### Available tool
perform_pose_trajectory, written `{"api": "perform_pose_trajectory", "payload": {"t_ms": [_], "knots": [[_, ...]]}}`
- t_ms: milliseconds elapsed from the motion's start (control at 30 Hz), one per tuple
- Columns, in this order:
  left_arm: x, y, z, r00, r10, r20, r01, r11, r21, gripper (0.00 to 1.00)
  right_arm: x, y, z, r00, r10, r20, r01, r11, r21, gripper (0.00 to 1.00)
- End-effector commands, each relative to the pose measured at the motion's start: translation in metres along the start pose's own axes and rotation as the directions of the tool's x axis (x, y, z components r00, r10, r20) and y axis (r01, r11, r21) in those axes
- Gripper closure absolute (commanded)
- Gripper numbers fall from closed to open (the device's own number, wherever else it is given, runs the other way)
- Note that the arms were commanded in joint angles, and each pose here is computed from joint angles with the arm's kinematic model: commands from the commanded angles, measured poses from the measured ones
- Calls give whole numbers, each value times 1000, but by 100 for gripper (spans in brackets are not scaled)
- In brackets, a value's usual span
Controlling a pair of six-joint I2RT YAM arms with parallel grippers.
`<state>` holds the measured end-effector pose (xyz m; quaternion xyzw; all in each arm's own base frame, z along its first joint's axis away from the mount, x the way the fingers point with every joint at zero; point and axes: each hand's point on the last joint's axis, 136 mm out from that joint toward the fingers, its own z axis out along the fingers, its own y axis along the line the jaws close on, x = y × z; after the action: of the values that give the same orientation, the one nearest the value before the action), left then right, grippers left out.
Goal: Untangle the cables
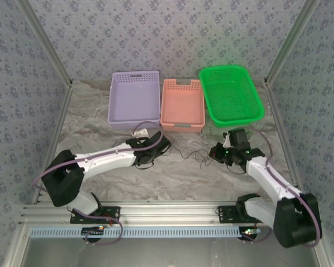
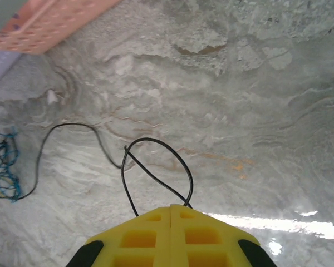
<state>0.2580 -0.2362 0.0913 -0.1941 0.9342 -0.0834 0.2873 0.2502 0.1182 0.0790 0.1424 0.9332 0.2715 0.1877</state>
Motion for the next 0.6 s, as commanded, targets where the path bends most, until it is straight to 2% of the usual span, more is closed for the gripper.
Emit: {"api": "perform_pose_trajectory", "payload": {"t_ms": [0, 167, 233, 300, 367, 433, 567], "knots": [[6, -11, 0, 999, 30, -13, -30, 999, 21, 100, -11, -20, 3, 999, -35, 6, 34, 990, 135, 91], [15, -20, 1, 999, 37, -25, -36, 999, 34, 100, -23, -40, -1, 997, -74, 19, 66, 958, 279, 64], [17, -21, 1, 999, 36, -25, -35, 999, 34, 100, -26, -43, -12, 995, -93, 48, 73, 944, 321, 56], [18, -21, 0, 999, 33, -24, -32, 999, 37, 100, -30, -43, -28, 989, -100, 110, 55, 934, 352, 53], [19, -22, -1, 999, 34, -24, -33, 999, 42, 100, -31, -38, -46, 975, -138, 177, 65, 928, 366, 53], [19, -22, -1, 999, 34, -24, -33, 998, 46, 100, -19, -32, -57, 965, -179, 194, 96, 923, 372, 61], [18, -23, -4, 999, 30, -17, -29, 998, 56, 100, 9, -11, -47, 962, -209, 175, 143, 935, 326, 70]]}}
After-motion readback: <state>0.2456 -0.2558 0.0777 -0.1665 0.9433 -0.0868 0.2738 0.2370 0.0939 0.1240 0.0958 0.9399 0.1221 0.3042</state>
